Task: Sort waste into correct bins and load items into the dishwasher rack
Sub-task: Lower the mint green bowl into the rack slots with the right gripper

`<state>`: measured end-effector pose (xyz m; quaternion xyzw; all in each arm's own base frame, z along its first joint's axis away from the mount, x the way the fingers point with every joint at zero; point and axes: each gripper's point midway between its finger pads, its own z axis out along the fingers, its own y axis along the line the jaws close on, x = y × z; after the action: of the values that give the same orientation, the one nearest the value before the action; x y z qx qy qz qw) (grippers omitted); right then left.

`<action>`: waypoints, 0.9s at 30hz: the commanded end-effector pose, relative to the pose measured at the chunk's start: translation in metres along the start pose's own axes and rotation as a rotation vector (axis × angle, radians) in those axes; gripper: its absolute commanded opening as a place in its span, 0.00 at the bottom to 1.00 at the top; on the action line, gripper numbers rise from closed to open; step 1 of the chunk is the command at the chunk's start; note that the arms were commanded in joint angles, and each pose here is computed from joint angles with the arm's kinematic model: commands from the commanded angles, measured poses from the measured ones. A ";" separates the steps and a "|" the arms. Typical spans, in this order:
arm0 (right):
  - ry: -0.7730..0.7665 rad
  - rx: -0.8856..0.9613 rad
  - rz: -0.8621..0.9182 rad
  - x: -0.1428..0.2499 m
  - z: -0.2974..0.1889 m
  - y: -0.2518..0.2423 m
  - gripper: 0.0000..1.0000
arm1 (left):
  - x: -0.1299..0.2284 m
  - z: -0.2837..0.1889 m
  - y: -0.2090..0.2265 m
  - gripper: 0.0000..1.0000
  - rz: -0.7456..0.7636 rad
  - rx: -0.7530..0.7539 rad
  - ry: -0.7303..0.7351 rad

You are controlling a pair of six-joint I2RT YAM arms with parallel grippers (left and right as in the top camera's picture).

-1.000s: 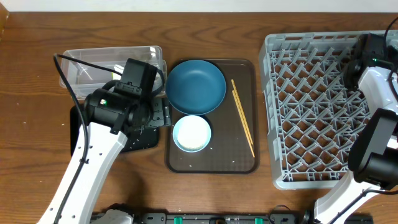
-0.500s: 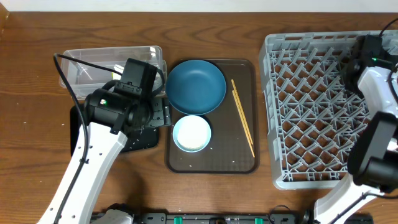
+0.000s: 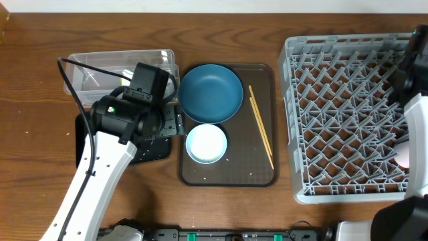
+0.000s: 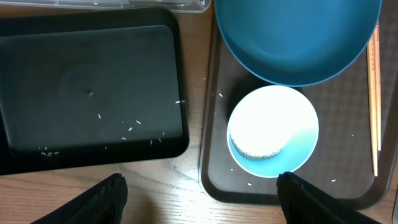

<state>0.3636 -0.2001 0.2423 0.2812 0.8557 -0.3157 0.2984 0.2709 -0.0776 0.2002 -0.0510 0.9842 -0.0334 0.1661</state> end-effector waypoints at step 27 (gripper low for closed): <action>0.281 -0.267 -0.147 0.069 0.044 0.082 0.01 | 0.000 -0.001 0.001 0.80 0.006 -0.008 -0.002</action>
<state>0.3862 -0.1491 0.1468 0.2193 0.9428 -0.1509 0.2008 0.2709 -0.0776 0.2002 -0.0510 0.9842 -0.0334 0.1661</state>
